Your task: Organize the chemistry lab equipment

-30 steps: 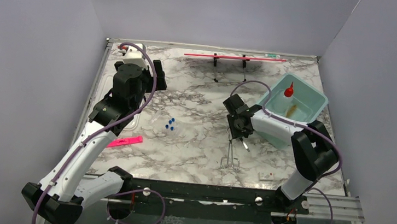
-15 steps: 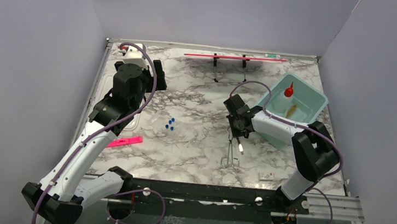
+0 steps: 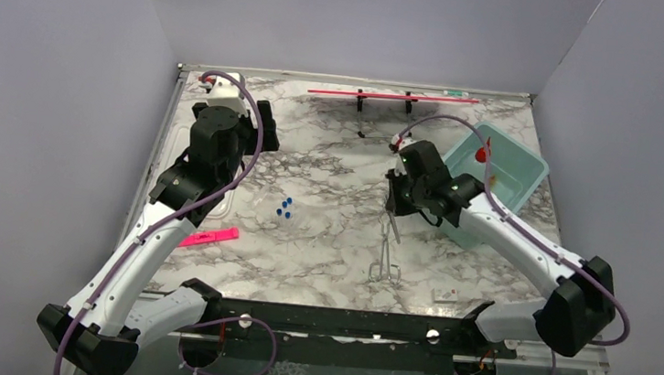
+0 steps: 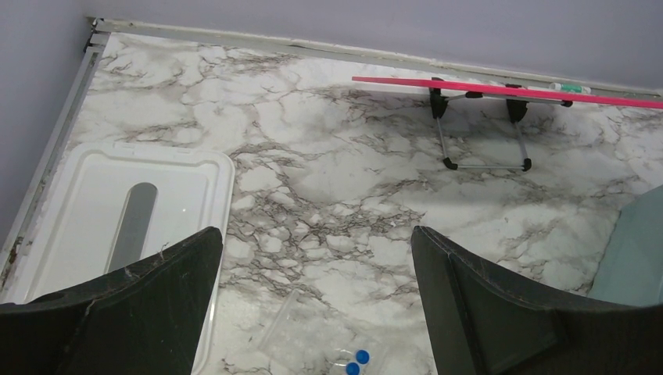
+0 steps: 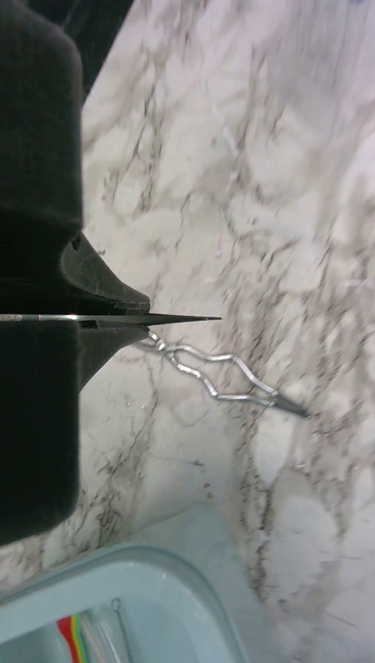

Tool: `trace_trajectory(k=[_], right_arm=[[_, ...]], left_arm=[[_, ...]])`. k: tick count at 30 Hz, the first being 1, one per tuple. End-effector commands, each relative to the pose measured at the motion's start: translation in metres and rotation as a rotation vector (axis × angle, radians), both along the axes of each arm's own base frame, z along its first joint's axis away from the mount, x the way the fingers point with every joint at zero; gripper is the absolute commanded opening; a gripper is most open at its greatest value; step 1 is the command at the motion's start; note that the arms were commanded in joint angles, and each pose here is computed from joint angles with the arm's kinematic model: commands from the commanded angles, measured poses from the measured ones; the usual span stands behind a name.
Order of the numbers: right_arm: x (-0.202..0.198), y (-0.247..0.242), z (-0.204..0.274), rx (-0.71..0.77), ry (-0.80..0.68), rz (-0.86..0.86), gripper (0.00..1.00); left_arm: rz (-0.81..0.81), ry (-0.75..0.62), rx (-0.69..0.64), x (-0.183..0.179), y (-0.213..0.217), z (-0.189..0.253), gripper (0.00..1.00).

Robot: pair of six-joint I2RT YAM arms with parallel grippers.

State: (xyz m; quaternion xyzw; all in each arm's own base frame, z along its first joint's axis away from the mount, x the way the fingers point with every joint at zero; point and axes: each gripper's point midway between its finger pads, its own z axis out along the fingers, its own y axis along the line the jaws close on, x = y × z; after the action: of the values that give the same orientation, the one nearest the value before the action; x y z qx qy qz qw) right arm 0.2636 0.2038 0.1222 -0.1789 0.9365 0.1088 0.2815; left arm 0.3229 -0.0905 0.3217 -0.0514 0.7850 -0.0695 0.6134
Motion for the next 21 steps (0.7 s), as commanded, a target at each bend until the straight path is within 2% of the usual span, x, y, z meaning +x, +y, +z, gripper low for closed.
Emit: trace_trajectory(k=[1,9,12,15,21], right_arm=[[0.016,0.026,0.080,0.187,-0.175,0.053,0.01],[0.059,-0.030,0.190,0.191,-0.554,-0.320,0.01],[0.063,-0.076,0.207,0.096,-0.634,-0.540,0.01],[0.060,-0.121,0.204,-0.008,-0.632,-0.727,0.01],[0.062,-0.177,0.163,-0.024,-0.502,-0.902,0.01]], left_arm=[[-0.010,-0.033,0.003,0.001,-0.002,0.009,0.94],[-0.015,-0.035,0.003,0.002,-0.004,0.010,0.94],[-0.013,-0.036,0.002,0.003,-0.003,0.011,0.94],[-0.017,-0.045,-0.007,0.002,-0.004,0.016,0.94],[-0.012,-0.040,-0.011,-0.001,-0.002,0.014,0.94]])
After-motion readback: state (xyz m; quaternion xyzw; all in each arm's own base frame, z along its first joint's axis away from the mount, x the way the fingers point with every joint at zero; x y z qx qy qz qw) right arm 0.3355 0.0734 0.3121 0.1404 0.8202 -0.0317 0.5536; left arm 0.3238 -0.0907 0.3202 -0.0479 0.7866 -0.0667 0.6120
